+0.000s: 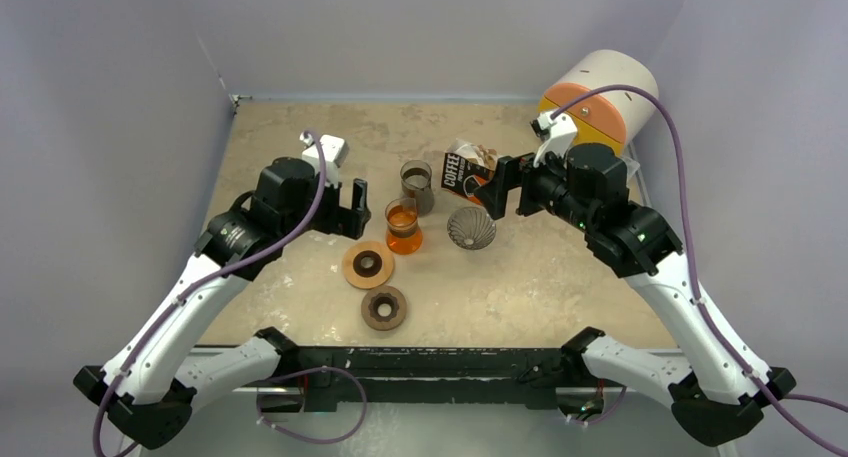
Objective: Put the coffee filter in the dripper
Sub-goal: Pick up the coffee server from the center of the board.
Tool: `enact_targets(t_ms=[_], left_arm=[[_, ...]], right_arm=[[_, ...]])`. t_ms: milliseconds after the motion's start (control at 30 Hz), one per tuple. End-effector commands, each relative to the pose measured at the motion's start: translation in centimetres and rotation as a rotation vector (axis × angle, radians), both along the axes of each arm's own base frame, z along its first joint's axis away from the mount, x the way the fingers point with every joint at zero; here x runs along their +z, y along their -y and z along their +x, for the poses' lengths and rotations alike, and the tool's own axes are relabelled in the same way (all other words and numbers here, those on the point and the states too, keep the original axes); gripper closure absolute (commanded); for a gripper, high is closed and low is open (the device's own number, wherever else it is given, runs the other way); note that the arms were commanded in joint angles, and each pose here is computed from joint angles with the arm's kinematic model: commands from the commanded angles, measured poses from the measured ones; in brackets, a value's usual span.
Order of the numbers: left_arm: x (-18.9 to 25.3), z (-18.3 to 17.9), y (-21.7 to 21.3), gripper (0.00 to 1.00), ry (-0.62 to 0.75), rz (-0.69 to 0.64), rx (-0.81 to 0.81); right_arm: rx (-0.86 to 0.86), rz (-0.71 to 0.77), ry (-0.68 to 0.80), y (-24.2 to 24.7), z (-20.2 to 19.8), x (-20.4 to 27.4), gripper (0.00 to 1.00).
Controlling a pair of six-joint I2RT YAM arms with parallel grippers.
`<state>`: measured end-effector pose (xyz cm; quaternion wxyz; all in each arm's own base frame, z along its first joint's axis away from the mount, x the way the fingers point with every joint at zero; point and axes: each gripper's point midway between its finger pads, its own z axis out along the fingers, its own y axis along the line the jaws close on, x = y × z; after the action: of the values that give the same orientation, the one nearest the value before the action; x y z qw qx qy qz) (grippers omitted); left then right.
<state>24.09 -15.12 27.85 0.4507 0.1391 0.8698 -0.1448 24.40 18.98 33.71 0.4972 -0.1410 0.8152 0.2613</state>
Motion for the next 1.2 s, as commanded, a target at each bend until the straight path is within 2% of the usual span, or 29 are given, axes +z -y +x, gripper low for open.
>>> enact_targets(t_ms=[0, 300, 600, 867, 1167], left_arm=[[0.0, 1.1, -1.0, 0.01, 0.075, 0.014, 0.06], [-1.2, 0.9, -0.8, 0.02, 0.011, -0.018, 0.103], [-2.1, 0.9, -2.8, 0.02, -0.013, 0.016, 0.234], [-3.0, 0.5, -4.5, 0.02, 0.023, 0.034, 0.293], [-2.6, -0.3, -5.2, 0.02, 0.039, 0.013, 0.308]], right_arm=[[-0.087, -0.033, 0.008, 1.7, 0.5, 0.6, 0.01], [-0.127, -0.067, -0.037, 2.4, 0.5, -1.7, 0.01], [-0.189, -0.105, -0.022, 3.8, 0.8, -2.9, 0.01], [-0.218, -0.16, -0.009, 4.2, 1.9, -3.0, 0.01], [-0.091, -0.109, -0.065, 0.4, 2.8, -3.9, 0.02]])
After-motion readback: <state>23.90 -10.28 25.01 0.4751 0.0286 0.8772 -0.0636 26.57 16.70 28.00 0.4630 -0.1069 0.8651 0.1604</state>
